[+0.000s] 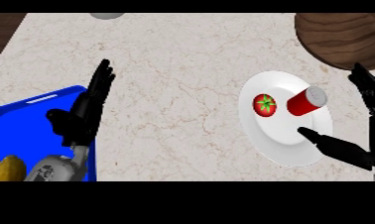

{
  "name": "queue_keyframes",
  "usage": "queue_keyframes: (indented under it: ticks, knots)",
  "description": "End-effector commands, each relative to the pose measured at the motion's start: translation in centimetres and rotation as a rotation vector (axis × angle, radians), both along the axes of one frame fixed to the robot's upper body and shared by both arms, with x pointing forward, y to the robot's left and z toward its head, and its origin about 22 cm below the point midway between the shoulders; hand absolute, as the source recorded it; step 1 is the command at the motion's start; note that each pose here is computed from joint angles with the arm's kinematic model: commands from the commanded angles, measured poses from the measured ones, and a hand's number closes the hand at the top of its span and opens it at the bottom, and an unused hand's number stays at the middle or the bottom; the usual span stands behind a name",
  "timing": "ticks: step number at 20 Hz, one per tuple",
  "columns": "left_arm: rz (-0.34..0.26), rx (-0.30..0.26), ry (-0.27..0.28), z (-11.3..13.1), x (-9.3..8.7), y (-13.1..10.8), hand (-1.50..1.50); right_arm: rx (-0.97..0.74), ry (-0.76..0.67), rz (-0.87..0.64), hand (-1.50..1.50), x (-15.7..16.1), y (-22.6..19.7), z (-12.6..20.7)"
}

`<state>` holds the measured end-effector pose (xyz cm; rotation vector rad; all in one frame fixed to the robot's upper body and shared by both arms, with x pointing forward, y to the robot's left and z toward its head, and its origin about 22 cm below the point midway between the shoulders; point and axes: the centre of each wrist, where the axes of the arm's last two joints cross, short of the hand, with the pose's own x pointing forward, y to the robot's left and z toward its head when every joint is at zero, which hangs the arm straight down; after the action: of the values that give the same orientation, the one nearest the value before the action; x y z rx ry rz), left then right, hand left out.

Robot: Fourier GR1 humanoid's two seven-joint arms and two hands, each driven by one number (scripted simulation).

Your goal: Pick the can from the plate and place it in the bowl

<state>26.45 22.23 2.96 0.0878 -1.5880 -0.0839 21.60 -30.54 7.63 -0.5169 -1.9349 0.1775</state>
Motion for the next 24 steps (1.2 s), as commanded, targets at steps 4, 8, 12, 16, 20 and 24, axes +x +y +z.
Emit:
queue_keyframes:
  ticks: [4, 8, 12, 16, 20, 24]
  knots:
    - [-0.033, 0.003, -0.010, 0.5, 0.5, -1.2, 0.00, -0.128, 0.126, -0.133, -1.50, 0.4, 0.2, 6.9]
    - [-0.034, 0.008, -0.008, 0.2, 1.4, 0.1, 0.00, -0.134, 0.297, -0.103, -1.50, 0.8, -0.8, 8.7]
    - [-0.029, 0.009, -0.001, 0.5, 1.4, -0.4, 0.00, -0.196, 0.474, -0.094, -1.50, 1.8, -1.4, 9.6]
    - [-0.049, 0.000, -0.006, -0.6, 0.2, -1.1, 0.00, -0.206, 0.587, -0.094, -1.50, 2.6, -1.9, 7.1]
    - [-0.036, 0.004, 0.003, -0.3, -0.2, 0.5, 0.00, -0.221, 0.657, -0.060, -1.50, 2.2, -1.8, 5.8]
    - [-0.042, -0.012, -0.003, -0.9, 1.3, -1.5, 0.00, -0.204, 0.642, -0.035, -1.50, 2.8, -2.4, 5.1]
